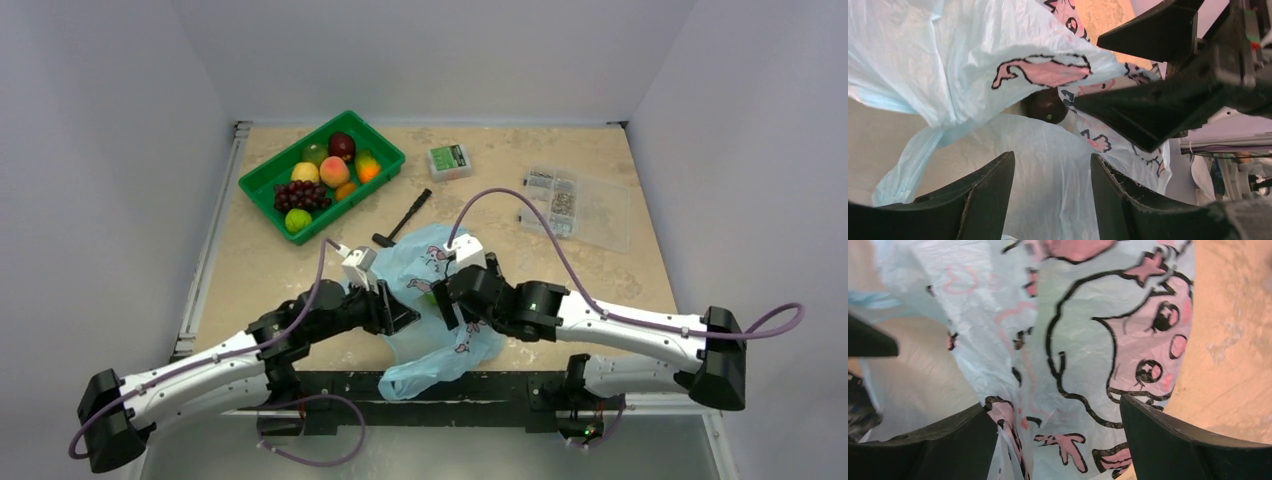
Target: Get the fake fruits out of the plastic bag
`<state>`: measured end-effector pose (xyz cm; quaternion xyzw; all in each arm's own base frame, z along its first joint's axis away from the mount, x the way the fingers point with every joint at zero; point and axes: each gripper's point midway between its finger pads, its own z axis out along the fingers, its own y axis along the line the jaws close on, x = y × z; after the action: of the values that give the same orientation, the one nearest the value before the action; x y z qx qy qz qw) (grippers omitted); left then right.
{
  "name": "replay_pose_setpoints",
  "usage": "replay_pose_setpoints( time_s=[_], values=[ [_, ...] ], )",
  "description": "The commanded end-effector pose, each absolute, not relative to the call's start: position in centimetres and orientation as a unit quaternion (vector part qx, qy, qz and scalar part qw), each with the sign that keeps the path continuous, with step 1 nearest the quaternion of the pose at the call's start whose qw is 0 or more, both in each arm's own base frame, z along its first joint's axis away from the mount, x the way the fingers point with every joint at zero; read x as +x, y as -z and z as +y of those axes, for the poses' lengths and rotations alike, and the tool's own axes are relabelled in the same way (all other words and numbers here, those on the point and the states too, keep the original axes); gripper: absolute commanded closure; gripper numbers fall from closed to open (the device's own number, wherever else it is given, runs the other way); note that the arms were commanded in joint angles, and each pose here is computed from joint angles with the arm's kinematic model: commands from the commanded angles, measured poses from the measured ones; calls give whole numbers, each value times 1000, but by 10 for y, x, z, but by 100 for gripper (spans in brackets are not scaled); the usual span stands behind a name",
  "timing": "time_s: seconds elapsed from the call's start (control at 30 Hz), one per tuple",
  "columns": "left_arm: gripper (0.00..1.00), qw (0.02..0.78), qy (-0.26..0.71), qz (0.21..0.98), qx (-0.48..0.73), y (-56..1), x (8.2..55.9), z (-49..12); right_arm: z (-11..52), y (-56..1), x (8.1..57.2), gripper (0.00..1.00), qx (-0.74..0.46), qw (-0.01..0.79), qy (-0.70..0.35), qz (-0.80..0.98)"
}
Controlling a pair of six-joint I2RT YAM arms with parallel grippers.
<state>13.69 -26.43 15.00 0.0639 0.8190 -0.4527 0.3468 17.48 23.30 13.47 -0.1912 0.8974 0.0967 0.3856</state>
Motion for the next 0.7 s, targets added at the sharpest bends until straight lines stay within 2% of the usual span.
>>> replay_pose_setpoints(
  time_s=[0.0,0.17,0.37,0.47,0.6,0.67],
  values=[
    [41,354,474,804,62,-188,128,-254,266,-192,174,13,-282,474,-90,829],
    [35,408,438,799,51,-234,121,-204,291,-211,175,11,-389,505,-10,771],
    [26,466,415,781,28,-269,102,-135,335,-208,165,6,-492,475,-33,728],
    [23,484,420,768,21,-280,93,-114,359,-199,167,2,-508,478,-45,715],
    [21,481,429,764,24,-279,86,-110,360,-181,199,1,-487,511,49,707],
    [21,473,434,767,27,-275,84,-113,350,-182,217,4,-457,547,105,693]
  ],
)
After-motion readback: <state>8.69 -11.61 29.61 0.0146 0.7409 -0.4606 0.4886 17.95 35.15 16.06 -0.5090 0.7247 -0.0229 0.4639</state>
